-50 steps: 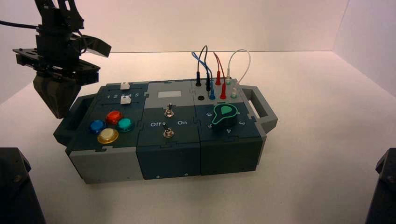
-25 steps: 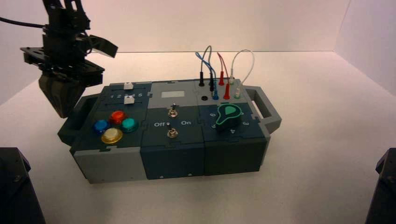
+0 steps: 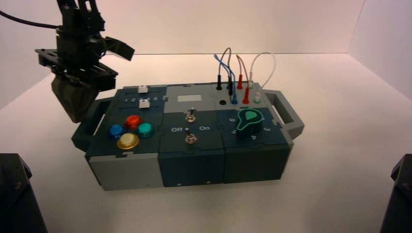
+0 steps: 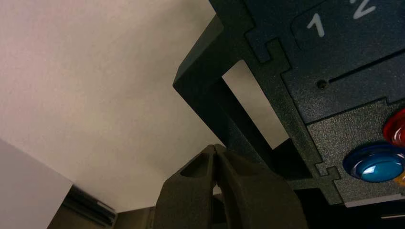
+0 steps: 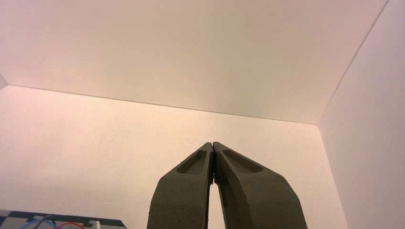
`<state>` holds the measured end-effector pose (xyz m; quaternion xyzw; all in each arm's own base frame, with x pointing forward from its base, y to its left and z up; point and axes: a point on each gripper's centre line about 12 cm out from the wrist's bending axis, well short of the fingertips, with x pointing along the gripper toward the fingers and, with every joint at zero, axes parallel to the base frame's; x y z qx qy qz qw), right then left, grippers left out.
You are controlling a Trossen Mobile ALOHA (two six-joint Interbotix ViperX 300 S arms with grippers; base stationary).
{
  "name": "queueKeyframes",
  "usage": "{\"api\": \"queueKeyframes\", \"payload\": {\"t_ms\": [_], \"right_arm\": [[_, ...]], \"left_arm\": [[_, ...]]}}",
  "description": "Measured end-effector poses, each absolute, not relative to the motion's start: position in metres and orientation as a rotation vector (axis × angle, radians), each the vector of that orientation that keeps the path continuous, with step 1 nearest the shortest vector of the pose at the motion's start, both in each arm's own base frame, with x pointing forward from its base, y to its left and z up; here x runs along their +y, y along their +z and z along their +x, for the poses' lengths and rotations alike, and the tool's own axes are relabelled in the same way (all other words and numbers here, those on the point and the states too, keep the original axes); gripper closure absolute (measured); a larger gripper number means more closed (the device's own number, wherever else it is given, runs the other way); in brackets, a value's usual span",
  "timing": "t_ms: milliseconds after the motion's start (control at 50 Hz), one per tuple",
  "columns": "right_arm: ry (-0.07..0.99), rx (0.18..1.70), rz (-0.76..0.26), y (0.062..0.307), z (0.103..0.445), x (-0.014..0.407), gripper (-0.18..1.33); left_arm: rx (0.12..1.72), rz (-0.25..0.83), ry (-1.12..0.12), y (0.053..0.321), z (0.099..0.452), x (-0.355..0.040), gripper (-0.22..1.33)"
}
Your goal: Move the box to the right.
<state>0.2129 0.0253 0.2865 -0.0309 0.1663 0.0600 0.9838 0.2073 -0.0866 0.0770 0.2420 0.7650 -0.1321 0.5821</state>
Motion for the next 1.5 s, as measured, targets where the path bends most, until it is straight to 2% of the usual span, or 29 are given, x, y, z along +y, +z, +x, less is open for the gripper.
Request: {"api": "queueKeyframes", "payload": {"t_ms": [360,860,1500], "right_arm": [[0.121,0.339,-0.062,0.286,0.213,0.025,1.29],[0.119,0.342,-0.062,0.286,0.213,0.025,1.29],[0.109,0.349,-0.060,0.285,0.213,0.023,1.29]], "left_arm": [[1.754,0.548,-0.366,0.081,0.216,-0.116,1.28],[1.751,0.637,-0.445,0.073,0.213,-0.151,1.26],[1.721,0.666,-0.545,0.076,0.208,-0.201,1.26]]}}
